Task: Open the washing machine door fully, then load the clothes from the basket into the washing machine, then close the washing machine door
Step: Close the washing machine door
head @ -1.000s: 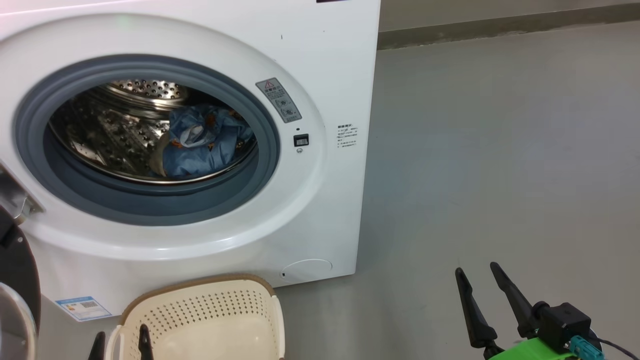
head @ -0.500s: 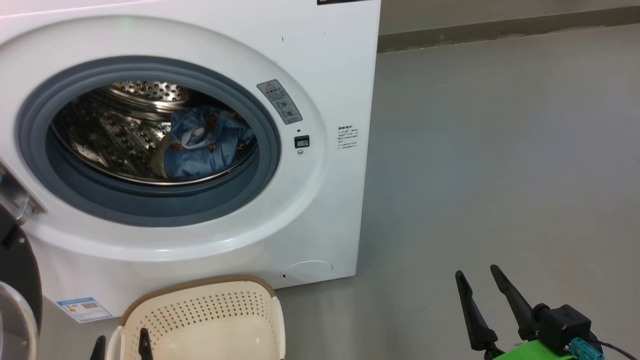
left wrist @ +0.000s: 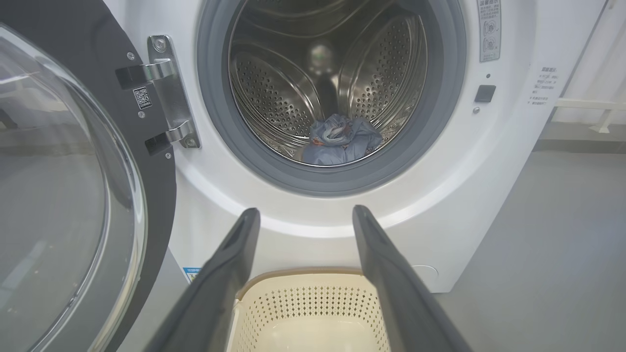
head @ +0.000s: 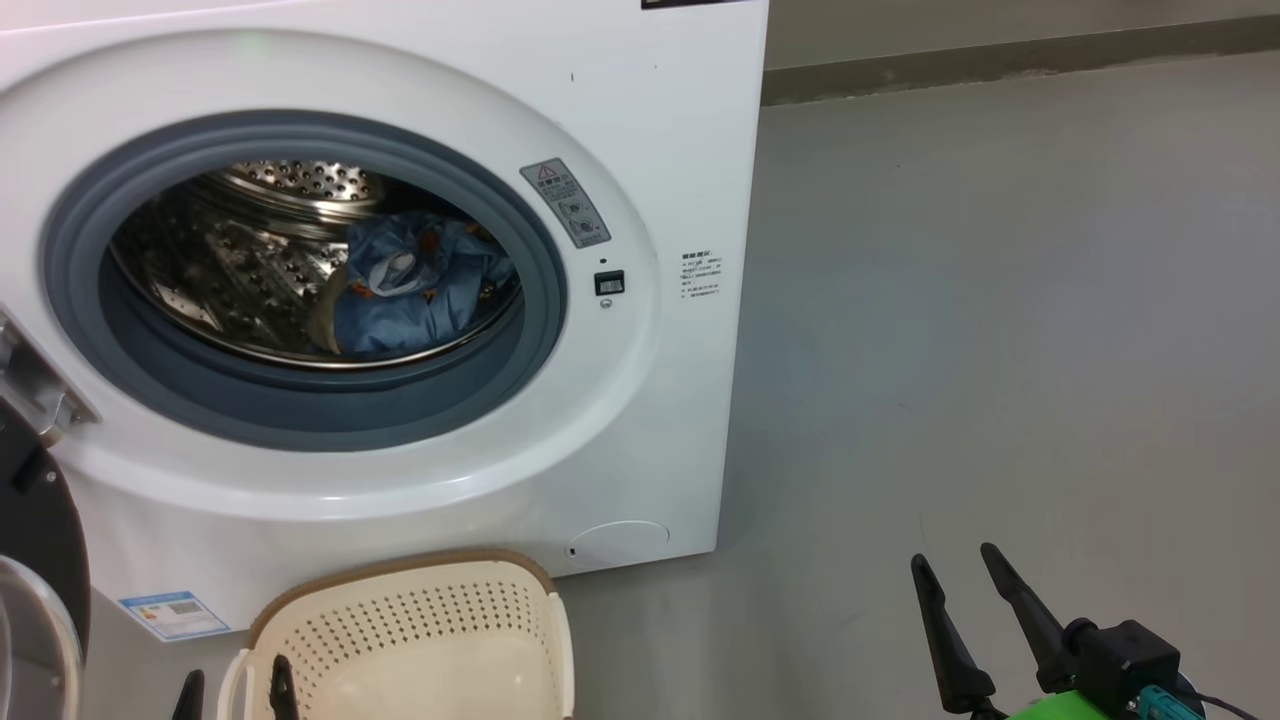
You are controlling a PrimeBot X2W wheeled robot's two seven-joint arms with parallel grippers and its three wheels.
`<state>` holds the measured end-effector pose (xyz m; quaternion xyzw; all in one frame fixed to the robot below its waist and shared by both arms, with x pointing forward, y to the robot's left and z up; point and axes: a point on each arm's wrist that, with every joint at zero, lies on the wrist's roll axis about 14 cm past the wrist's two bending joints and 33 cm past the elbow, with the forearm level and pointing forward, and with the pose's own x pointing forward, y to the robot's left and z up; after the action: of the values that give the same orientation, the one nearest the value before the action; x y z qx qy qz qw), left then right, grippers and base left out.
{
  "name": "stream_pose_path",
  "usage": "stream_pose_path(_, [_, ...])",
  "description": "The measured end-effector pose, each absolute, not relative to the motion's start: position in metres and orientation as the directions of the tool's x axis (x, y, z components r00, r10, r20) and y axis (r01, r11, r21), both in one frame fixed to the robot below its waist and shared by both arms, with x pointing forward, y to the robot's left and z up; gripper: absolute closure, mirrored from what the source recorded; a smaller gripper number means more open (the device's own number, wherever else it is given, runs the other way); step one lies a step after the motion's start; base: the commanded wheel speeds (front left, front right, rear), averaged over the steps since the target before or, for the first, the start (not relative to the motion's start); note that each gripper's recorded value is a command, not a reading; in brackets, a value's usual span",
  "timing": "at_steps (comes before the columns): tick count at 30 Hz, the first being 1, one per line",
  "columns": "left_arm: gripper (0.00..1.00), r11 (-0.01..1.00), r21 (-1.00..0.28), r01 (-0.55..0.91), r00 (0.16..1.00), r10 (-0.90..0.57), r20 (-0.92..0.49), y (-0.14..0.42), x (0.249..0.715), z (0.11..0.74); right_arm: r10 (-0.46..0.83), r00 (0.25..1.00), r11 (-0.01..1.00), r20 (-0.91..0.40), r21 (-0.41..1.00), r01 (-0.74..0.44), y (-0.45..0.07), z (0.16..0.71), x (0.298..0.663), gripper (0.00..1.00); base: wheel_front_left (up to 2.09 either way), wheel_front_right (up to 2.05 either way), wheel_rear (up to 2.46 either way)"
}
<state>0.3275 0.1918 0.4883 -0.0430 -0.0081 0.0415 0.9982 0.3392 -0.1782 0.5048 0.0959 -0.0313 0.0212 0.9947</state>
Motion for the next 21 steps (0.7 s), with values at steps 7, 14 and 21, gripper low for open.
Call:
stream_pose_path(7, [0.00, 0.994, -0.074, -0.082, 0.997, 0.083, 0.008, 0.1934, 0.3268, 0.4865, 0.042, 0.997, 0.980, 0.065, 0.190, -0.053, -0.1765, 0.5043, 0.3402, 0.00, 0.00, 0.00, 0.00])
stream_pose_path(14, [0.00, 0.994, -0.075, -0.083, 0.996, 0.084, 0.012, 0.1948, 0.3299, 0.4875, 0.044, 0.998, 0.980, 0.053, 0.190, -0.053, -0.1758, 0.5007, 0.3409, 0.00, 0.00, 0.00, 0.00])
stream_pose_path(21, [0.00, 0.994, -0.071, -0.087, 0.996, 0.088, 0.009, 0.1967, 0.3308, 0.4864, 0.045, 0.998, 0.980, 0.044, 0.191, -0.053, -0.1753, 0.4978, 0.3412, 0.00, -0.12, 0.12, 0.00])
